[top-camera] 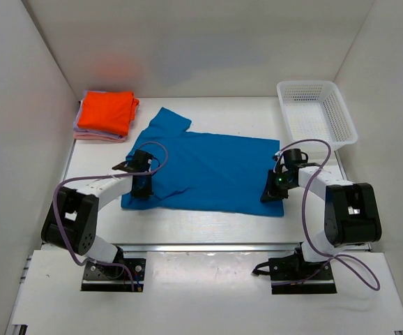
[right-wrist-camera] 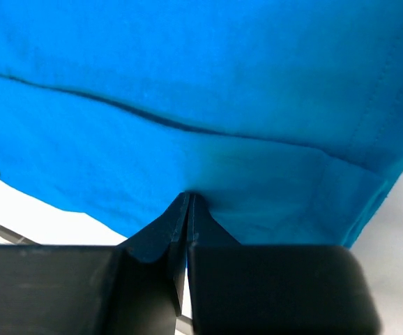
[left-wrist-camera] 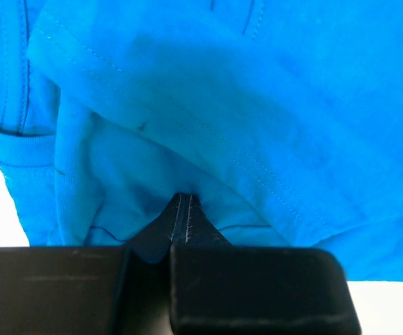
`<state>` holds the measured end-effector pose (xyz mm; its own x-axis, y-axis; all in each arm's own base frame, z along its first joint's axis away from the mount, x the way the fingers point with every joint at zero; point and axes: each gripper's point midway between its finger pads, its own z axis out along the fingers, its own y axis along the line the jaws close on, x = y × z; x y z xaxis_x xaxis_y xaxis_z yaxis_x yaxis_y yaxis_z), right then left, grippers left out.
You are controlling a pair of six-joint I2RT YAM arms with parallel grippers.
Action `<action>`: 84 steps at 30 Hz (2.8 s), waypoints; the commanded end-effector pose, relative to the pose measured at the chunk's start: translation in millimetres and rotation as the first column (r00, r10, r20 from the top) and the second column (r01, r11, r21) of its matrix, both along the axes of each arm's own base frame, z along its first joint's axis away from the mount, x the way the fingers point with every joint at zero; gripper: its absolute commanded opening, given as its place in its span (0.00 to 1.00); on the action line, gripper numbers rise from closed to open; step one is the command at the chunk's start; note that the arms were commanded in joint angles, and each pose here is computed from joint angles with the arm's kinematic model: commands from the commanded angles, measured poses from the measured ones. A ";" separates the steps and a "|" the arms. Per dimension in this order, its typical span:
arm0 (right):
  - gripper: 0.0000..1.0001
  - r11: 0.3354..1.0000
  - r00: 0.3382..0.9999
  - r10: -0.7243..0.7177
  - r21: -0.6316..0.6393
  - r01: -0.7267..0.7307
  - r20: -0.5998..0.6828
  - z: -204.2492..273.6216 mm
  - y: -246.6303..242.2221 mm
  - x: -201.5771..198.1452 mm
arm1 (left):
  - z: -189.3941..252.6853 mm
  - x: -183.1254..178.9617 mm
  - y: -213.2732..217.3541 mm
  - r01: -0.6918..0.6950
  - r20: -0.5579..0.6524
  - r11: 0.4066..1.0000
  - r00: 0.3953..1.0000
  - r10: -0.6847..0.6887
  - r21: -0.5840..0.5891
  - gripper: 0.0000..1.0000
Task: Fold and stack the t-shirts
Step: Fold the flattened tshirt in 1/3 of the way, then grap the side of the flattened tshirt furthest away from the robot with both arms
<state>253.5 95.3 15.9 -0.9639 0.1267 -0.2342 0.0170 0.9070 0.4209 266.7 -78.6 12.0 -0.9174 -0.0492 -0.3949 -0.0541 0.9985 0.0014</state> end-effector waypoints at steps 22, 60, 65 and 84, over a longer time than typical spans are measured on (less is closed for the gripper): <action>0.00 0.982 0.988 0.065 -0.165 -0.087 -0.137 -3.5 -50.9 -28.8 | 20.2 -66.2 -31.3 0.233 -0.228 0.971 0.943 -0.240 -0.059 0.00; 0.60 0.857 0.620 -0.291 -0.089 0.507 0.729 132.3 -45.5 190.7 | 103.8 322.0 -31.6 0.068 0.367 0.988 0.930 -0.013 -0.138 0.75; 0.59 0.866 0.649 -0.275 -0.110 0.487 0.709 113.4 -38.8 196.3 | 74.8 341.3 -38.7 0.073 0.299 0.990 0.954 -0.034 -0.120 0.76; 0.58 0.870 0.668 -0.257 -0.134 0.475 0.698 101.4 -41.2 198.7 | 11.0 311.3 -36.4 0.104 0.101 0.989 0.990 -0.093 -0.104 0.00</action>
